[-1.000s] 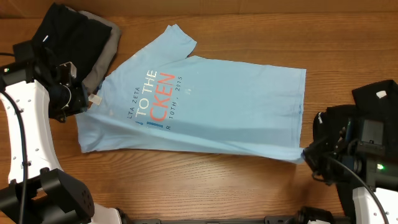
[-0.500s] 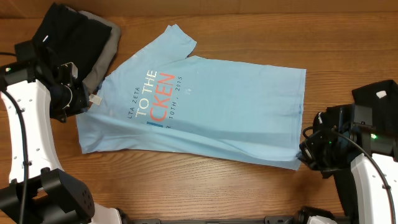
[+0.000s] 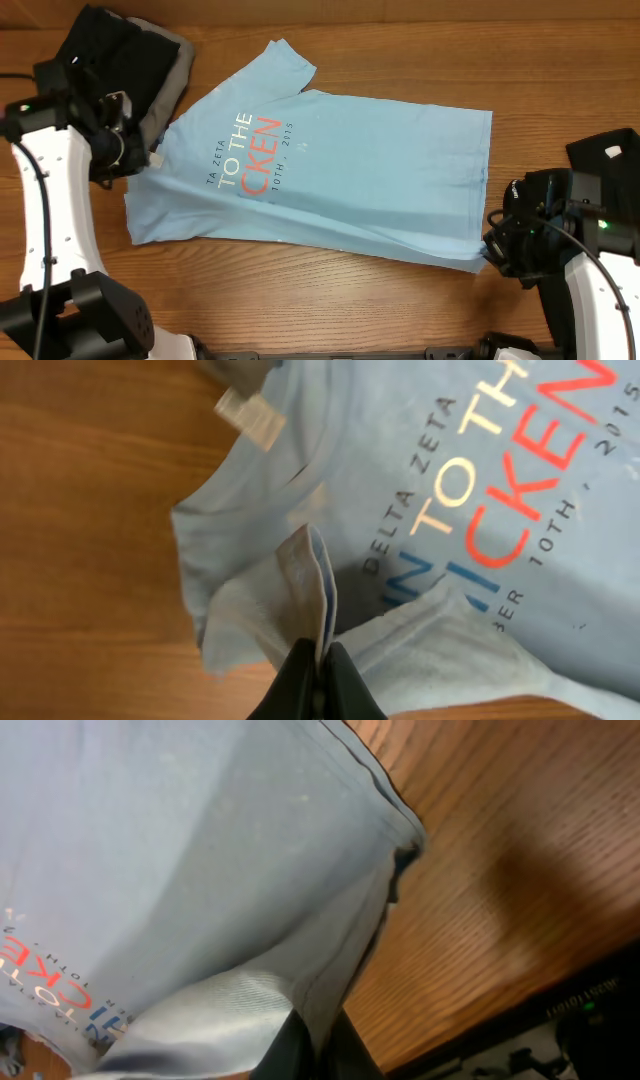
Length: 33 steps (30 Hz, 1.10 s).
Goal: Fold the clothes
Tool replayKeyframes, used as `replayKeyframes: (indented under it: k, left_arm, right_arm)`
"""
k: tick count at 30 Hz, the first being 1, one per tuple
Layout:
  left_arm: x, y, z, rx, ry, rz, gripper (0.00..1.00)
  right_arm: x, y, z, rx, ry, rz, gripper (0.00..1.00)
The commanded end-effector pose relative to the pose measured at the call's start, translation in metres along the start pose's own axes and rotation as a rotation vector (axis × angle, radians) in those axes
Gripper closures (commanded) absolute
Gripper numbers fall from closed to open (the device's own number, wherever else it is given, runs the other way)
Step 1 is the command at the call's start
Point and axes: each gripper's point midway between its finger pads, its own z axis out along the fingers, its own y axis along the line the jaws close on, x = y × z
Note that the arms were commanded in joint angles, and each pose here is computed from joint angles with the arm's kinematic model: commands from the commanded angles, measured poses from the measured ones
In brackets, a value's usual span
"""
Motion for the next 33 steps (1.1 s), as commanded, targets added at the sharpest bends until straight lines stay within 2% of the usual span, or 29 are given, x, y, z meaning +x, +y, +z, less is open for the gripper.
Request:
replayKeyframes:
  k: [1, 15, 25, 26, 27, 29, 31, 33]
  left_arm:
    - [-0.001, -0.009, 0.003, -0.043, -0.019, 0.077, 0.95]
    - [-0.018, -0.01, 0.023, -0.063, -0.099, 0.097, 0.95]
    - [-0.028, -0.022, 0.034, -0.056, -0.148, 0.13, 0.89]
    - [-0.03, -0.023, 0.034, -0.057, -0.154, 0.132, 0.87]
    - [-0.031, -0.023, 0.034, -0.058, -0.161, 0.133, 0.8]
    - [-0.035, -0.022, 0.033, -0.062, -0.174, 0.134, 0.59]
    - [-0.036, -0.021, 0.033, -0.073, -0.178, 0.133, 0.44]
    - [-0.035, -0.018, 0.031, -0.084, -0.174, 0.131, 0.39]
  right_arm:
    - [-0.007, 0.004, 0.01, 0.004, 0.02, 0.006, 0.96]
    - [-0.054, 0.034, 0.052, -0.027, 0.008, 0.005, 0.96]
    - [-0.078, 0.052, 0.078, -0.069, 0.001, 0.038, 0.95]
    - [-0.081, 0.055, 0.078, -0.084, -0.011, 0.032, 0.87]
    - [-0.085, 0.06, 0.077, -0.102, -0.029, 0.023, 0.72]
    - [-0.093, 0.066, 0.076, -0.13, -0.06, -0.012, 0.45]
    - [-0.094, 0.073, 0.071, -0.171, -0.049, -0.054, 0.33]
    - [-0.092, 0.079, 0.064, -0.218, -0.028, -0.127, 0.26]
